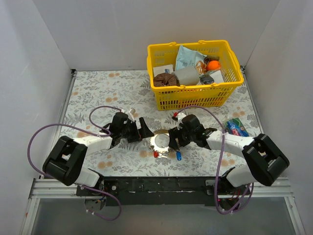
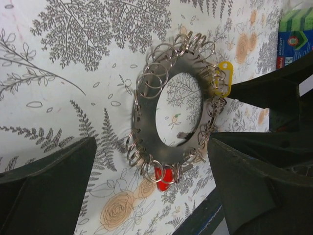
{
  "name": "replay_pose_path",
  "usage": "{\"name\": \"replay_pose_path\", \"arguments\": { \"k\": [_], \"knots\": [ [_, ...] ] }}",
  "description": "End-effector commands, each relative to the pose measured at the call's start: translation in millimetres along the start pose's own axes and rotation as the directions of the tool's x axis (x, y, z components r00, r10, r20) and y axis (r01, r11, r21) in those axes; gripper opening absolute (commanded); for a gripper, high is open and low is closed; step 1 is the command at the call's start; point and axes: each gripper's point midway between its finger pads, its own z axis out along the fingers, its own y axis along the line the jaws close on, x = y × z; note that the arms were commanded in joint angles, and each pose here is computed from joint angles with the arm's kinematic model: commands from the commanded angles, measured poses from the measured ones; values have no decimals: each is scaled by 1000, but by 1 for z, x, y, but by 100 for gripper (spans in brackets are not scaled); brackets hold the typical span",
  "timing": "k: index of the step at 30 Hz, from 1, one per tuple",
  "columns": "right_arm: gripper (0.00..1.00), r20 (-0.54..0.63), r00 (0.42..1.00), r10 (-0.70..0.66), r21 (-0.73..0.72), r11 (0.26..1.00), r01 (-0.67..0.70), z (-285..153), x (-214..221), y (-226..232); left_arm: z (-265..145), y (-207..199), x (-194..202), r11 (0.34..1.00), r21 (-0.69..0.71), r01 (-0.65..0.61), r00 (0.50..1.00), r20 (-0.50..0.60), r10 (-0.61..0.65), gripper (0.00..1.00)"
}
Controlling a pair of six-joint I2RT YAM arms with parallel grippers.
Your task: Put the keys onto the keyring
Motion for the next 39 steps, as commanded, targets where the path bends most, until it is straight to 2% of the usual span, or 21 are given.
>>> {"name": "replay_pose_path", "arguments": {
  "k": [1, 6, 14, 20, 25, 29, 31, 39],
  "knots": [
    [78, -47, 999, 18, -65, 998, -21, 18, -2, 13, 7, -13, -13, 999, 22, -25, 999, 23, 25, 98],
    [77, -53, 997, 53, -127, 990, -60, 36, -6, 23, 11, -12, -9, 1000, 13, -23, 1000, 12, 23, 98],
    [77, 49, 999, -6, -152, 988, 14, 50, -68, 34, 8, -15, -9, 999, 0, -42, 999, 34, 42, 98],
    [79, 122, 992, -14, -70, 997, 22, 29, -96, 29, 0, -19, -33, 994, -56, -97, 989, 103, 102, 98],
    [79, 137, 989, -62, -53, 996, 69, 4, -84, 27, -10, -36, -51, 990, -39, -133, 976, 167, 138, 98],
    [79, 171, 977, -129, -73, 987, 143, -20, -78, 31, -13, -45, -57, 988, -19, -154, 972, 179, 154, 98],
    [77, 132, 981, -139, -87, 985, 151, -23, -60, 31, -13, -47, -58, 987, -16, -161, 971, 179, 161, 98],
    [54, 64, 986, -153, -218, 962, 164, -26, -24, 50, -5, -47, -56, 989, -5, -146, 978, 147, 146, 98]
  ]
}}
